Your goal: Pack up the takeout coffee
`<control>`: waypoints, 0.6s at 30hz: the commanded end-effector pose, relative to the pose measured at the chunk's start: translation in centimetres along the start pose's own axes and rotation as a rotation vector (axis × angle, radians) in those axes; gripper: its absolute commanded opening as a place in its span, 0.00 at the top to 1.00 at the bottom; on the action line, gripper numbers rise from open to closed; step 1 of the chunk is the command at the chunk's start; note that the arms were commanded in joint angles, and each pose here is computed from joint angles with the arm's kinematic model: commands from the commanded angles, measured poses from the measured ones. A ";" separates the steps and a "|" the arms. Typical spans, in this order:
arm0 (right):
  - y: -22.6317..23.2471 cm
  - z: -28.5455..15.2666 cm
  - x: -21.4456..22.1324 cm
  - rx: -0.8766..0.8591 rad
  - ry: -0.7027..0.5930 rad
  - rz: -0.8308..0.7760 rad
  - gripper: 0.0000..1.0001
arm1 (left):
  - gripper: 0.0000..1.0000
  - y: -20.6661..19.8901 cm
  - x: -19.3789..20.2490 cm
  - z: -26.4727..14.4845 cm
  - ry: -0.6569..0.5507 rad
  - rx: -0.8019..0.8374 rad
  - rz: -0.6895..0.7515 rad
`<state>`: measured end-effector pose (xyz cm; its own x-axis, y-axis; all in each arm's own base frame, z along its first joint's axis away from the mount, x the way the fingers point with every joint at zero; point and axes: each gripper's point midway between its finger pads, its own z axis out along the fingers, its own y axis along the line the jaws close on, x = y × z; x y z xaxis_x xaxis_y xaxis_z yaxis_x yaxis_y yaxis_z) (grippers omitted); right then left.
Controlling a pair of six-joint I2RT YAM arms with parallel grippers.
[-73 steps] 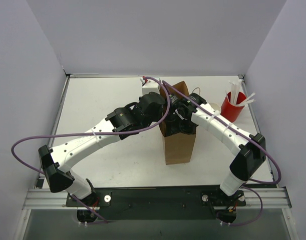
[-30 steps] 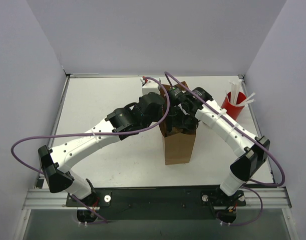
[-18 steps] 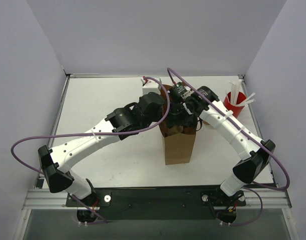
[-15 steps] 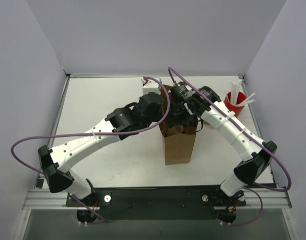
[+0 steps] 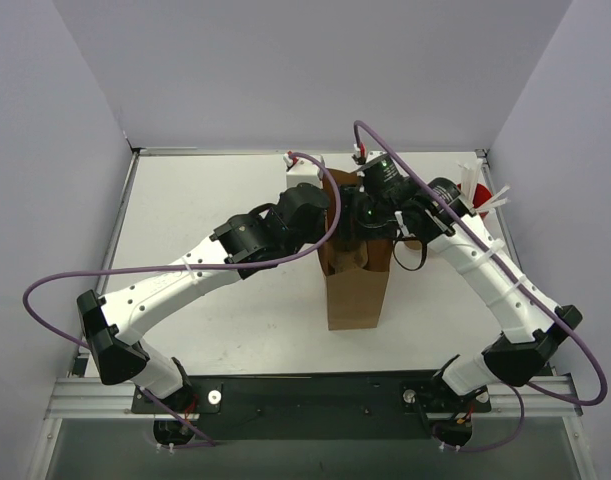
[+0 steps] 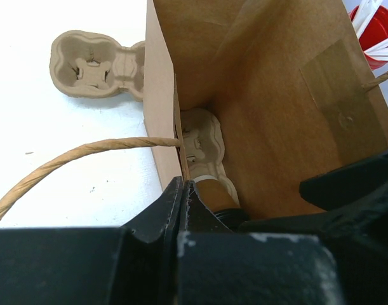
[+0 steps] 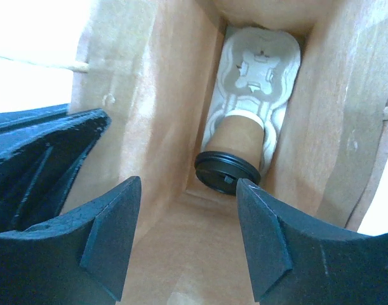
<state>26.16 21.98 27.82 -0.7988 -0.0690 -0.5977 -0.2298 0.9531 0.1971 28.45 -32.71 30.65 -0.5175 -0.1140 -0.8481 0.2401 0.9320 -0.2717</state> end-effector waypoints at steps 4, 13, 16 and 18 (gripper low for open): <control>0.8 -3.5 -4.0 -0.073 -0.184 -0.001 0.43 | 1.00 -0.3 -2.1 -0.7 -0.035 0.009 -0.016; 0.9 -6.9 -8.0 -0.086 -0.351 0.055 0.41 | 1.00 -0.3 -2.2 -0.9 -0.032 0.015 -0.019; -0.2 -8.7 -9.5 -0.056 -0.424 0.082 0.41 | 1.00 -0.4 -2.4 -1.0 -0.036 0.022 -0.027; -1.2 -10.1 -10.4 -0.039 -0.472 0.116 0.41 | 1.00 -0.4 -2.6 -1.1 -0.045 0.026 -0.034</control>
<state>28.76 21.83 36.84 -0.6115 0.0780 -0.7874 -0.2482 0.9260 0.2845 28.45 -32.27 30.79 -0.5237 -0.1054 -0.8454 0.2335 0.9365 -0.2614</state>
